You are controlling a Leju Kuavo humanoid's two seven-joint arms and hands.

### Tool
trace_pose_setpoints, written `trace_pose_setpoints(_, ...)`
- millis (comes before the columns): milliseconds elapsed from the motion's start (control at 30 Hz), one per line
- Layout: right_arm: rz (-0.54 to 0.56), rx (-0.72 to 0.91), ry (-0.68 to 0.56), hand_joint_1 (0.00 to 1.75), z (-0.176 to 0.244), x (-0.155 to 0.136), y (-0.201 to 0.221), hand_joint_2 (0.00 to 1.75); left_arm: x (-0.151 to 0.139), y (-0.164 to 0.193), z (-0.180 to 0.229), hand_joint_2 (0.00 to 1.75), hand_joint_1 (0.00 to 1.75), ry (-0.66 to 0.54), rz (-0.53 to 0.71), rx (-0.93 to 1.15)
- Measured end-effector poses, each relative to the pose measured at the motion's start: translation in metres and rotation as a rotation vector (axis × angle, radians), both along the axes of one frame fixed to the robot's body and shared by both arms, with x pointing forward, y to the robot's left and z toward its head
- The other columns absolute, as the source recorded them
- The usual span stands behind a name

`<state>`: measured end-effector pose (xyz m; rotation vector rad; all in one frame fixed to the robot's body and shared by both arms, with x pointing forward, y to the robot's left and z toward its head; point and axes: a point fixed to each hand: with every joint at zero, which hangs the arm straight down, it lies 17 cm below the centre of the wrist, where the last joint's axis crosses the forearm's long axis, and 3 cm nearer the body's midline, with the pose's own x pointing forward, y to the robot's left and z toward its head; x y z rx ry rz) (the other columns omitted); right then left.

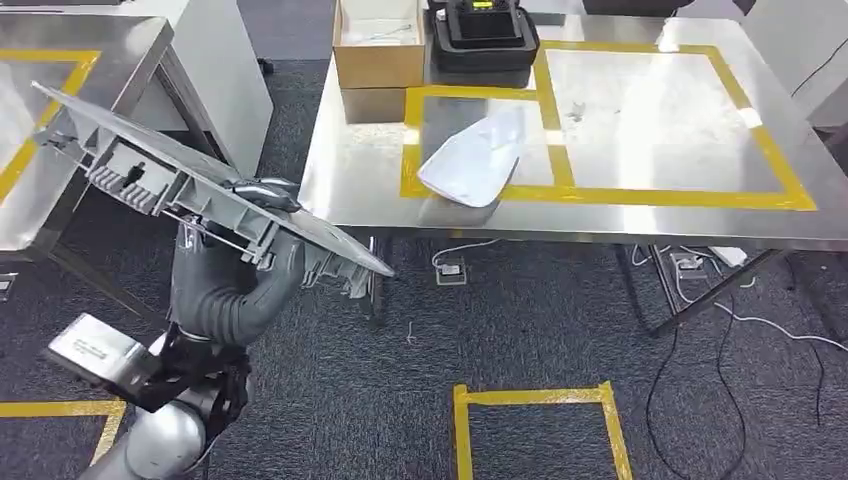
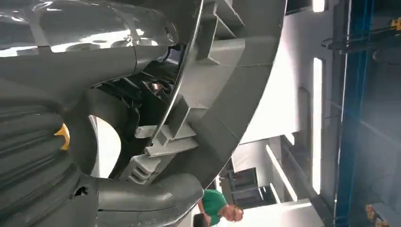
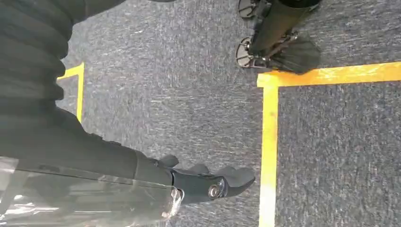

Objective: Take the parts from the cabinet and place them on the table.

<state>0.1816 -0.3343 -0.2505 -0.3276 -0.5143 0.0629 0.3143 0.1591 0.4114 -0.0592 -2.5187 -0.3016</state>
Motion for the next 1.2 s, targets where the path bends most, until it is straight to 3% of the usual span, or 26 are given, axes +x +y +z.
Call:
trace_pose_setpoints(200,-0.014,0.0,-0.028,0.0,0.004,0.011,-0.001,1.75,0.001,-0.008,0.01,1.75,1.75,0.004,-0.07,-0.007)
trace_pose_setpoints(1200,-0.042,-0.017,-0.056,0.0,0.007,0.014,-0.003,1.75,0.009,-0.009,-0.024,1.75,1.75,0.081,-0.009,0.073)
